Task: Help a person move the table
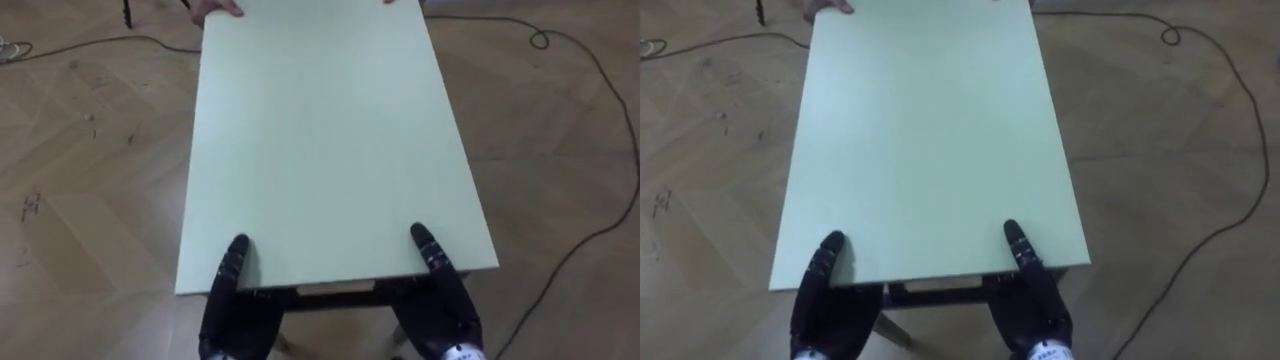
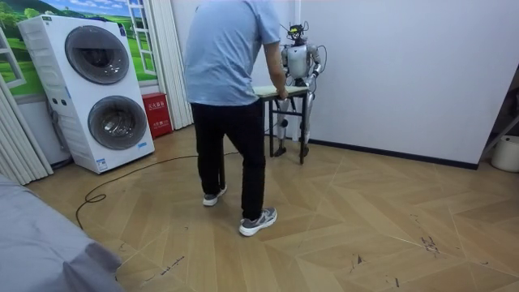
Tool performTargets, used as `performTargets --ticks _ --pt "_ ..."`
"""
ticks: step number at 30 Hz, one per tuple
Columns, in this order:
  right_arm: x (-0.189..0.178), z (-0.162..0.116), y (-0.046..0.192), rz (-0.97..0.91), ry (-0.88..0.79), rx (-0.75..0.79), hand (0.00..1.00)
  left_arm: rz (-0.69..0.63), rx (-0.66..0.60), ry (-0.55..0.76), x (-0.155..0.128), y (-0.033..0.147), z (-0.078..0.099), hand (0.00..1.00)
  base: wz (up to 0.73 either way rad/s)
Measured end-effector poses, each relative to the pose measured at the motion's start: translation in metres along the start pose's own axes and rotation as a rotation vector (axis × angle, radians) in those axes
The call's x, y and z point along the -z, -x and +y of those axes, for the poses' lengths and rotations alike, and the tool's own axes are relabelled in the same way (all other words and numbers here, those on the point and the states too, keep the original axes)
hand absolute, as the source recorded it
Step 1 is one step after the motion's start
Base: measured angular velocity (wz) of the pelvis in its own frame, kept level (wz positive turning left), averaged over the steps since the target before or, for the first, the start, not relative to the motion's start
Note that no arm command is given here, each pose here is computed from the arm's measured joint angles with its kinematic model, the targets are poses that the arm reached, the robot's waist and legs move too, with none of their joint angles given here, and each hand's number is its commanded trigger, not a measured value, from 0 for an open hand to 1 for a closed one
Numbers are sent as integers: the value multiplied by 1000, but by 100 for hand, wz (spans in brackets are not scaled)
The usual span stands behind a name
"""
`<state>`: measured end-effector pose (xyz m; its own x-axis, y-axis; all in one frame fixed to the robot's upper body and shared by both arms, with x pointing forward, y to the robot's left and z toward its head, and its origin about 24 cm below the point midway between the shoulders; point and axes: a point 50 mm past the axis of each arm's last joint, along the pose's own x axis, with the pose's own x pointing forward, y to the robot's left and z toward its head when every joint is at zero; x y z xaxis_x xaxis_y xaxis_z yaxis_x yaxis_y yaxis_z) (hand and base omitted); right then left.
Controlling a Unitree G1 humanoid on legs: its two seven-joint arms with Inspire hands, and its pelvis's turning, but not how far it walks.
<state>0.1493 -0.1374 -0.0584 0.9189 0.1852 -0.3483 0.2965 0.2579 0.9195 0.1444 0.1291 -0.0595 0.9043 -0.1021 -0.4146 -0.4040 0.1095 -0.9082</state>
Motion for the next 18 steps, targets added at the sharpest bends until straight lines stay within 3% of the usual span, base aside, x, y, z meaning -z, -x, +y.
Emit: performTargets --ticks 3,10,18 --pt "6 -5 6 -13 -60 27 100 4 -4 -46 -1 -1 -1 100 42" --pt "7 -5 5 -10 -71 34 100 0 -2 -83 -3 0 -1 100 -17" --pt "9 -4 6 -21 -71 14 100 -9 12 -98 -3 2 -3 100 7"
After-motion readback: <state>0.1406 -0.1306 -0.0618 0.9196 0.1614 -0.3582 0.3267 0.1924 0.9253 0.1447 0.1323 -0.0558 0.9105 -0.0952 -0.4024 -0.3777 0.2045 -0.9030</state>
